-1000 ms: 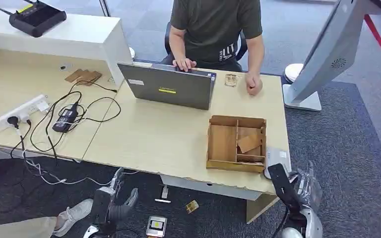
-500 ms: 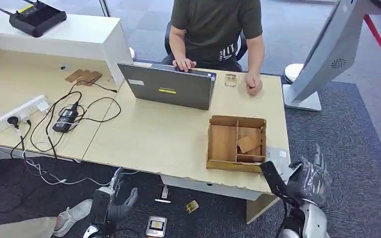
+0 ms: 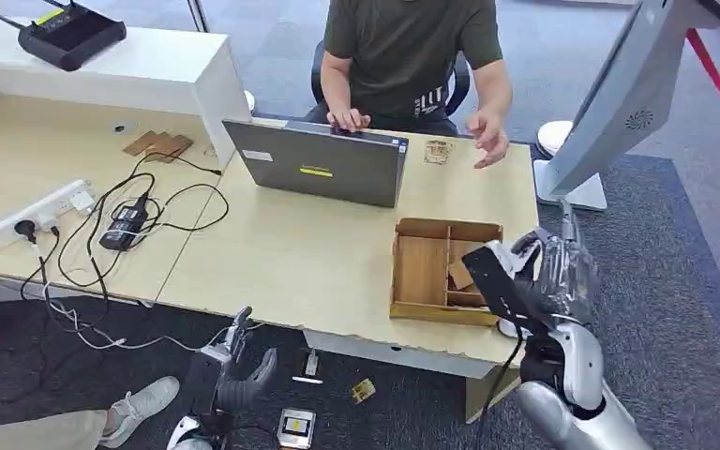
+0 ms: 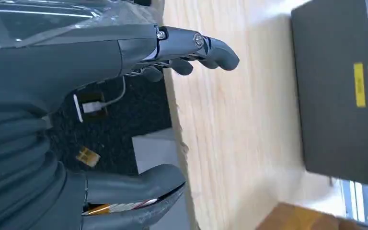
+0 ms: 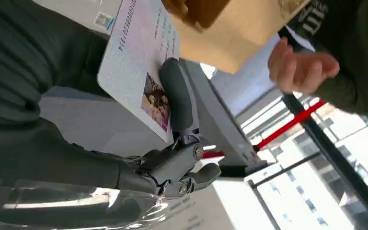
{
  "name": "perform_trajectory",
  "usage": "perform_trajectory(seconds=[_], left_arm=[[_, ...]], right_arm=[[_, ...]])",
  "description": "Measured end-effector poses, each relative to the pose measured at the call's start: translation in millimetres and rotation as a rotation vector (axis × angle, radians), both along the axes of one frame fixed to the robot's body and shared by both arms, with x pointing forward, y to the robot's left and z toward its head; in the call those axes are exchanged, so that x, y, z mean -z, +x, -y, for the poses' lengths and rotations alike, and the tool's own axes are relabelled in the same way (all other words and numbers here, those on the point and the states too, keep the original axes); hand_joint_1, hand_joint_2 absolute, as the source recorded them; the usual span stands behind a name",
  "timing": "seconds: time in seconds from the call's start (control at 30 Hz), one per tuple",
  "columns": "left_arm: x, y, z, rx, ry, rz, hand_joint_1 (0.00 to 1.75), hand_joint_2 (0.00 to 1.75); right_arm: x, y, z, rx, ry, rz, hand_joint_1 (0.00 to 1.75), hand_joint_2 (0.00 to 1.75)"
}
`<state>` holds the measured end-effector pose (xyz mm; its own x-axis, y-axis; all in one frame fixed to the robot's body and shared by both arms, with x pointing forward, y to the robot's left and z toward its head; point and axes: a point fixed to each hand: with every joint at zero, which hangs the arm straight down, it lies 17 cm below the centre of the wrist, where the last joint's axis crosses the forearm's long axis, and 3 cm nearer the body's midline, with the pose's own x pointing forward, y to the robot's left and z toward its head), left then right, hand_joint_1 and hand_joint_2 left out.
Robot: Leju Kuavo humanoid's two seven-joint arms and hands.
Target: Pass the card to the sensor for recognition and then transmit it.
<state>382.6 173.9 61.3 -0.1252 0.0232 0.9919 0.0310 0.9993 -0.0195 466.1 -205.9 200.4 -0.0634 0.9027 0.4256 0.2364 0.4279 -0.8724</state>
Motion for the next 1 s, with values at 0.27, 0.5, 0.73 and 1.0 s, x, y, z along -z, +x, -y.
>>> perform_trajectory(seconds=[0.27, 0.5, 0.73, 1.0], left_arm=[[-11, 8, 33, 0.087, -0.027, 0.014, 0.00, 1.75], [-13, 9, 55, 0.146, -0.041, 0.017, 0.00, 1.75], [-11, 14, 65, 0.181, -0.035, 0.014, 0.00, 1.75], [-7, 18, 66, 0.182, -0.024, 0.004, 0.00, 1.75]], right_arm=[[5, 21, -37, -0.052, -0.004, -0.051, 1.75, 1.75], [0, 31, -47, -0.044, -0.007, -0.012, 1.75, 1.75], [5, 39, -41, -0.024, -0.036, -0.012, 1.75, 1.75], [2, 44, -28, 0.016, -0.033, 0.032, 1.75, 1.75]])
